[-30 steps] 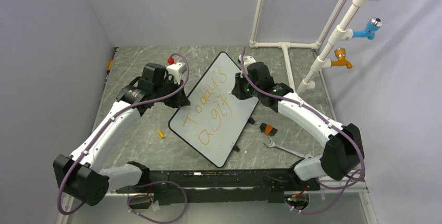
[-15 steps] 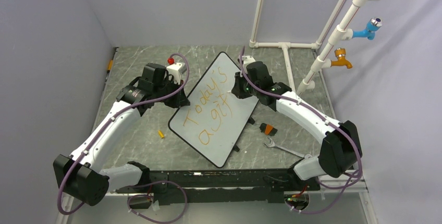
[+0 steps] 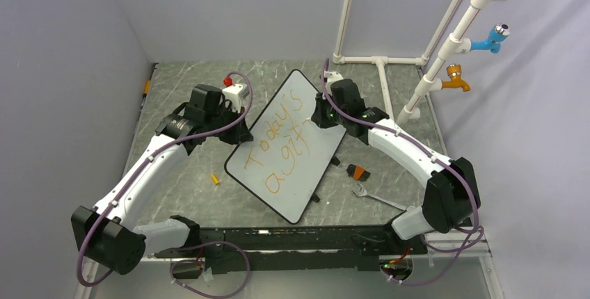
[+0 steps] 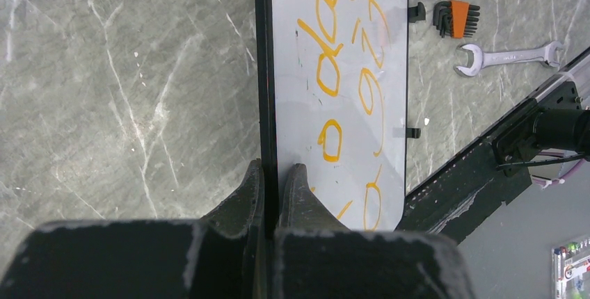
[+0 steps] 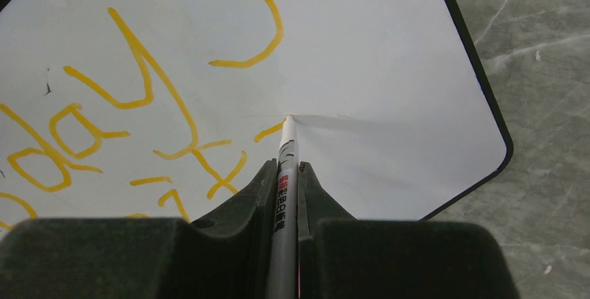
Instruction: Write a sentence on the whiteboard
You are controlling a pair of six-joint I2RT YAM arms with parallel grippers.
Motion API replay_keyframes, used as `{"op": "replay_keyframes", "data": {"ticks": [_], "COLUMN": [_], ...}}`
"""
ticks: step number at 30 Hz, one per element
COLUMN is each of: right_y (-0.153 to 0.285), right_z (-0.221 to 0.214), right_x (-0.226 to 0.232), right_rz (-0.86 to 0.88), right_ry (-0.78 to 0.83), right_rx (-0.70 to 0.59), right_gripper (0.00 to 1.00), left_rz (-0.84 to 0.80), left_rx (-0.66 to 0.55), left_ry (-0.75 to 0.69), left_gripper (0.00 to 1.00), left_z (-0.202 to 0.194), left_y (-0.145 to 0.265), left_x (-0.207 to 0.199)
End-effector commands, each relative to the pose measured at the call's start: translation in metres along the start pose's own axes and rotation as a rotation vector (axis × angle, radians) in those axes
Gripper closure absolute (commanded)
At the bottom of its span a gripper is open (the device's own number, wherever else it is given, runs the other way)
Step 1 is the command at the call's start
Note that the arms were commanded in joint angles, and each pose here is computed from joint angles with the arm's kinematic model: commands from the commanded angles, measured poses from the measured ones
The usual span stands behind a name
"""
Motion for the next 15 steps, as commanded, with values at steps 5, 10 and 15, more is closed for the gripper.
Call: {"op": "replay_keyframes", "data": {"ticks": [5, 10, 15], "right_y": [-0.007, 0.001, 0.015], "right_z": [0.021, 0.026, 0.03], "right_x": [0.008, 0.011, 0.016], "right_rz": [0.02, 0.027, 0.047], "right_ry": [0.007, 0.014, 0.012], "right_rx": [-0.059, -0.07, -0.089], "right_gripper": [1.0, 1.0, 1.0], "left_rz": [0.15, 0.151, 0.148], "left_rx": [0.031, 0.032, 0.03], "left_ry": [-0.105, -0.105, -0.105], "left_gripper": [1.0, 1.0, 1.0], "left_z": [-0.005, -0.005, -0.005], "left_y": [0.0, 0.0, 0.0], "left_x": [0.021, 0.021, 0.02]}}
Point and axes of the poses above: each gripper's point midway between its finger pads, its own y axis back along the fingers, its own x axis along the line the jaws close on, z = x × y, the point moved 7 cm from there along y, back along the fingers, and after that the axes turned 15 degrees about -y, right-handed, at the moved point
